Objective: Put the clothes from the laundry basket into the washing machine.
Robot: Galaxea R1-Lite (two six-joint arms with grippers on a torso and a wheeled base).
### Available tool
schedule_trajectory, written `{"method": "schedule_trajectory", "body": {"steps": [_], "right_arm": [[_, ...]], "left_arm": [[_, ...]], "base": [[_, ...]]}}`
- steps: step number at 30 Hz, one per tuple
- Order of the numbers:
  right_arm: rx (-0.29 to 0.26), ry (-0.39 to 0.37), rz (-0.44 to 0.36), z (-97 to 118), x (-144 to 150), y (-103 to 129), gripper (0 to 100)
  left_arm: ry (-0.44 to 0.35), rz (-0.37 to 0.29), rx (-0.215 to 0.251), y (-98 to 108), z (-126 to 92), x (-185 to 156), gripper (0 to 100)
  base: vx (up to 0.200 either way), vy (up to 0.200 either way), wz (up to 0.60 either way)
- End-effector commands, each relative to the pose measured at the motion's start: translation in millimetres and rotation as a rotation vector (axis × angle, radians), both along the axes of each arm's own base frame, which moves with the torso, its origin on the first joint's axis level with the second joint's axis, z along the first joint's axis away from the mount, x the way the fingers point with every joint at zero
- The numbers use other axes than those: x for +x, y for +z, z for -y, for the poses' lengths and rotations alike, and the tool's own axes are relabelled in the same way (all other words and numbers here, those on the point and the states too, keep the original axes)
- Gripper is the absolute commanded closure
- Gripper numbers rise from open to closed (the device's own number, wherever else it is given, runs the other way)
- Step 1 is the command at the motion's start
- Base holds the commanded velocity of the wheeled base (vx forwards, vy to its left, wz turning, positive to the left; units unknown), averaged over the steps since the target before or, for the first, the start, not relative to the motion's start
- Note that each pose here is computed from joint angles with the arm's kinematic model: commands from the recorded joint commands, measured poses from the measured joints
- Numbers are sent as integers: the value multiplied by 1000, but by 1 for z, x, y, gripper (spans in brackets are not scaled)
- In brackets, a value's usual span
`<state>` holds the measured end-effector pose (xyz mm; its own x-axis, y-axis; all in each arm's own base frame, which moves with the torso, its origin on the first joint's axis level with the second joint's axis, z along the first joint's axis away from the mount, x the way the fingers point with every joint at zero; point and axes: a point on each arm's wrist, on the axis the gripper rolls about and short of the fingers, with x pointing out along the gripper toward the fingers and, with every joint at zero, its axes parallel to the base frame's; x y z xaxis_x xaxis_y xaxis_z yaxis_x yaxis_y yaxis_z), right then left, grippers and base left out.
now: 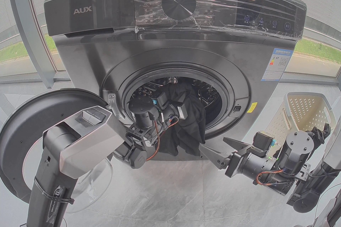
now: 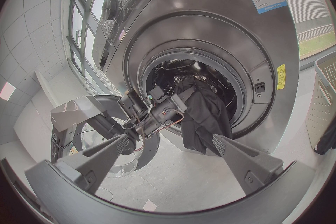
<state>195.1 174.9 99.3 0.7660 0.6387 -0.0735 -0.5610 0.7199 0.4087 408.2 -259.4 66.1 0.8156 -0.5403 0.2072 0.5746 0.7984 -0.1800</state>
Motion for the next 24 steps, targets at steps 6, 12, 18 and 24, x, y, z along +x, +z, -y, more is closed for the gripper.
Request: {"method": "schedule_trajectory", "body": {"steps": [6,12,18,24], "right_arm": [[-4,-3,-4,0,1,-1,0],[-9,-11,-10,1,3,-4,0],[-18,-14,-19,1,4,-7,0],[-17,-14,-18,0,6,-7,0]], "left_arm": [[155,36,-59,2,2,47,100],[210,66,-94,11,1,60,100],[224,72,-98,10,2,64,100],[220,66,-92,8,4,63,0]], "base": [[0,0,0],[0,0,0],[0,0,0],[0,0,0]]}}
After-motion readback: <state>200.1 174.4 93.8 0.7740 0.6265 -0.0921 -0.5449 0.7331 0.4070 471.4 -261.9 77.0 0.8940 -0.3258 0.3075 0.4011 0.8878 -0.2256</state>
